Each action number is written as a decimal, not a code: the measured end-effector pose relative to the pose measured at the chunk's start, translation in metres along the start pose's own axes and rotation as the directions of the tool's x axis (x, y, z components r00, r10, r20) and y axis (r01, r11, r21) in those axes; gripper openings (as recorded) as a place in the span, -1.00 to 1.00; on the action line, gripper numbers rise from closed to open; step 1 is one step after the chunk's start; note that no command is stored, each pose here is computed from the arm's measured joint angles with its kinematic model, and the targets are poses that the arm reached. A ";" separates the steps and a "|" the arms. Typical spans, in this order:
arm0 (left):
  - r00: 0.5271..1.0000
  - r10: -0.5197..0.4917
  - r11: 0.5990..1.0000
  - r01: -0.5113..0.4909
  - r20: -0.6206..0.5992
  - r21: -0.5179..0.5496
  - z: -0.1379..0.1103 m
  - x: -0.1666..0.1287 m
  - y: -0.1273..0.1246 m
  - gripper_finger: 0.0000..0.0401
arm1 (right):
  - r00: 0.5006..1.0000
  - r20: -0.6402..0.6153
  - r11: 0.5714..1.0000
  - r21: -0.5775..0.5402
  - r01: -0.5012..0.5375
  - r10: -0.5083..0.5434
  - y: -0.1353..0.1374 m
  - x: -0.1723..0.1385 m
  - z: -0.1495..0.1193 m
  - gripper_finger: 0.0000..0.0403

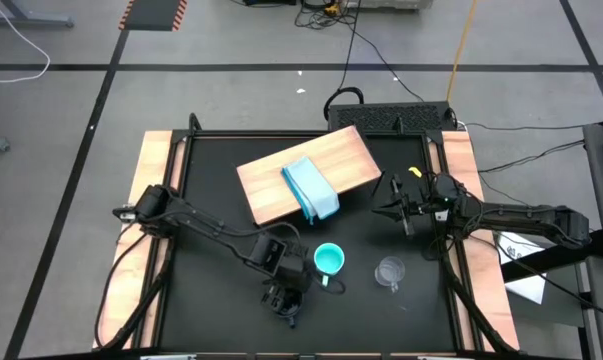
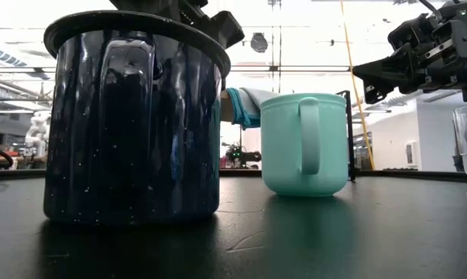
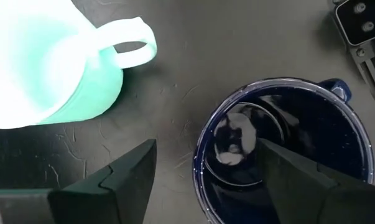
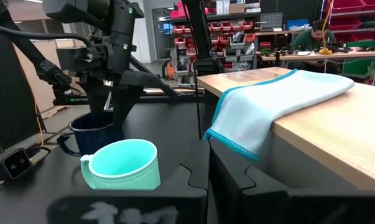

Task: Stack small to large cups/mugs on shelf
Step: Put the dark blue mug to the left on the shelf

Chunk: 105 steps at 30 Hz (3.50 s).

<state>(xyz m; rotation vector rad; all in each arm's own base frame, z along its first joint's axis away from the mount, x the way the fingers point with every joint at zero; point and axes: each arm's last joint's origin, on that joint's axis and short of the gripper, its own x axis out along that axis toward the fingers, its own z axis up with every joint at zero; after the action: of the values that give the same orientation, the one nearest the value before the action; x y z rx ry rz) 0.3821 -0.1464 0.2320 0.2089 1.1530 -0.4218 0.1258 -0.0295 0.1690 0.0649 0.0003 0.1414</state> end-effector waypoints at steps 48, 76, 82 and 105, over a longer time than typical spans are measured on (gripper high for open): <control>0.995 -0.031 0.999 0.028 -0.098 -0.031 -0.018 0.024 0.007 -0.92 | 1.000 -0.007 1.000 0.003 0.001 -0.001 0.000 0.000 -0.001 -1.00; 0.994 0.054 0.999 -0.055 0.096 0.000 -0.016 -0.061 0.013 -0.92 | 1.000 -0.019 1.000 0.010 0.001 -0.001 0.000 0.000 -0.002 -1.00; 0.991 0.073 0.996 -0.067 0.116 -0.053 -0.022 -0.080 0.023 -0.92 | 1.000 -0.019 1.000 0.010 0.002 -0.001 0.000 0.000 -0.002 -1.00; 0.993 0.076 0.996 -0.070 0.095 -0.059 -0.025 -0.083 0.029 -0.92 | 1.000 -0.020 1.000 0.010 0.001 -0.001 0.000 0.000 -0.002 -1.00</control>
<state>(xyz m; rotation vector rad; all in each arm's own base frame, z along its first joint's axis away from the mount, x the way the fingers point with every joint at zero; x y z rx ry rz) 0.3451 -0.0932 0.2964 0.1798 1.0565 -0.3317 0.1258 -0.0295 0.1669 0.0733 0.0208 0.1409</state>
